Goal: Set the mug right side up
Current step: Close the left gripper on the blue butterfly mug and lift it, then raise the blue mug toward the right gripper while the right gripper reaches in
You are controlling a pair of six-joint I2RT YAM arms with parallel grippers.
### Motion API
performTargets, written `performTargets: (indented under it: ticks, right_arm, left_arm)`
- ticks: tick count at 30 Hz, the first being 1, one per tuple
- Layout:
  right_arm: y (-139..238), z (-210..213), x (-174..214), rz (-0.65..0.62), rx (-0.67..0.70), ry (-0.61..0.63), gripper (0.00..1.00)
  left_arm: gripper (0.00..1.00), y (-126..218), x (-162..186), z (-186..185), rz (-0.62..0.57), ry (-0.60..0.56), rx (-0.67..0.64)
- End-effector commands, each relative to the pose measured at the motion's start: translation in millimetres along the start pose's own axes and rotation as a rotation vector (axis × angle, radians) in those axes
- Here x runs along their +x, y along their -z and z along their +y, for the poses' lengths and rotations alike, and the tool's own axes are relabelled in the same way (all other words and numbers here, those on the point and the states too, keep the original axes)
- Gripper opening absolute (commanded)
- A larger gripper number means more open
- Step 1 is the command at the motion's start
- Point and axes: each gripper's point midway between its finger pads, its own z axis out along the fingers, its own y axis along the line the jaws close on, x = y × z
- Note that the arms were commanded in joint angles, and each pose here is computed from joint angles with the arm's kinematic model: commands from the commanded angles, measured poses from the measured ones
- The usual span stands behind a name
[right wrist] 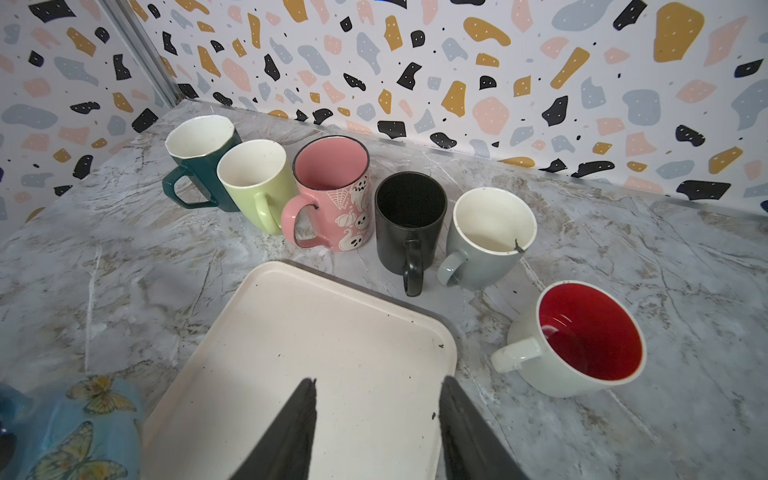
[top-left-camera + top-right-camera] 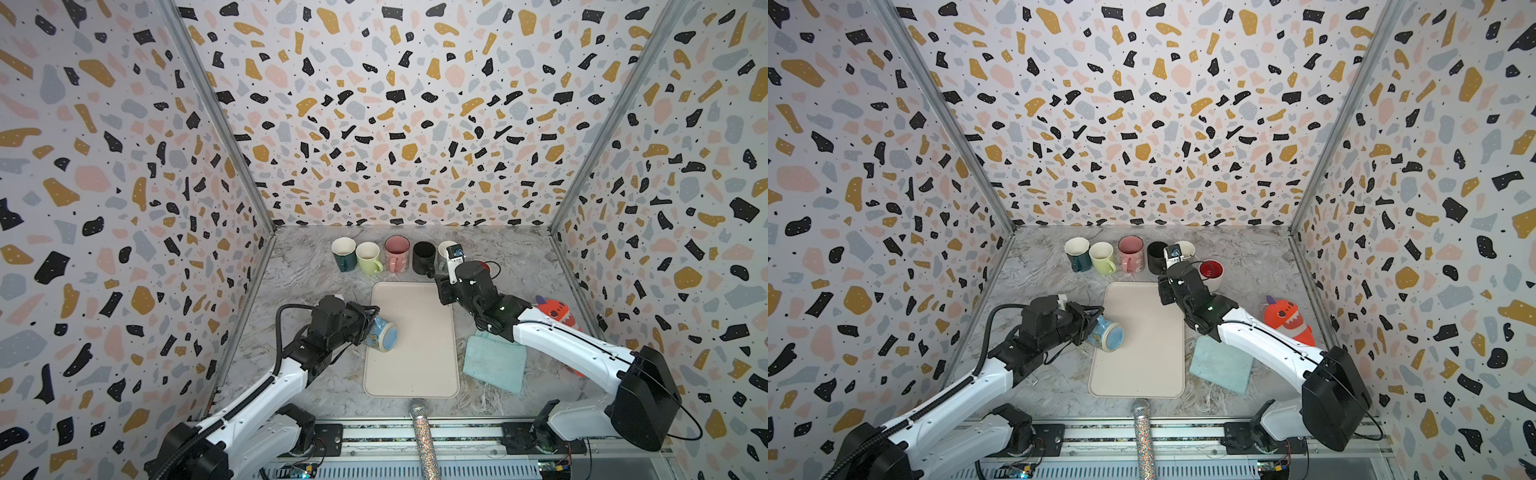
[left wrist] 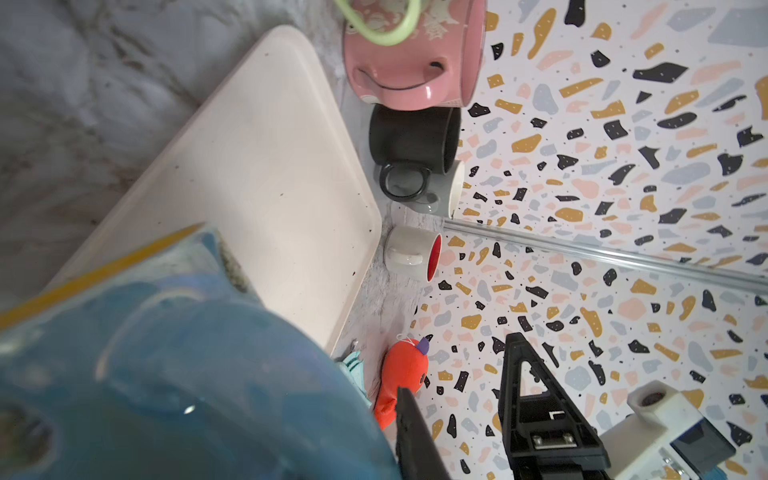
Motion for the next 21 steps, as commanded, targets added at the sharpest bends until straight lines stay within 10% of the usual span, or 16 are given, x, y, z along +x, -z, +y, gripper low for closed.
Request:
performTargets:
  ticks: [1,21]
  right_arm:
    - [11,-7,-4,-0.019,0.018,-0.018,0.49]
    - [30,-12,-18,-0.054,0.019,0.055,0.45]
  left_arm:
    - [0.00,10,-2,-63,-0.016,-0.247,0.154]
    - [0.00,28,20,-121,-0.127,-1.219,0.162]
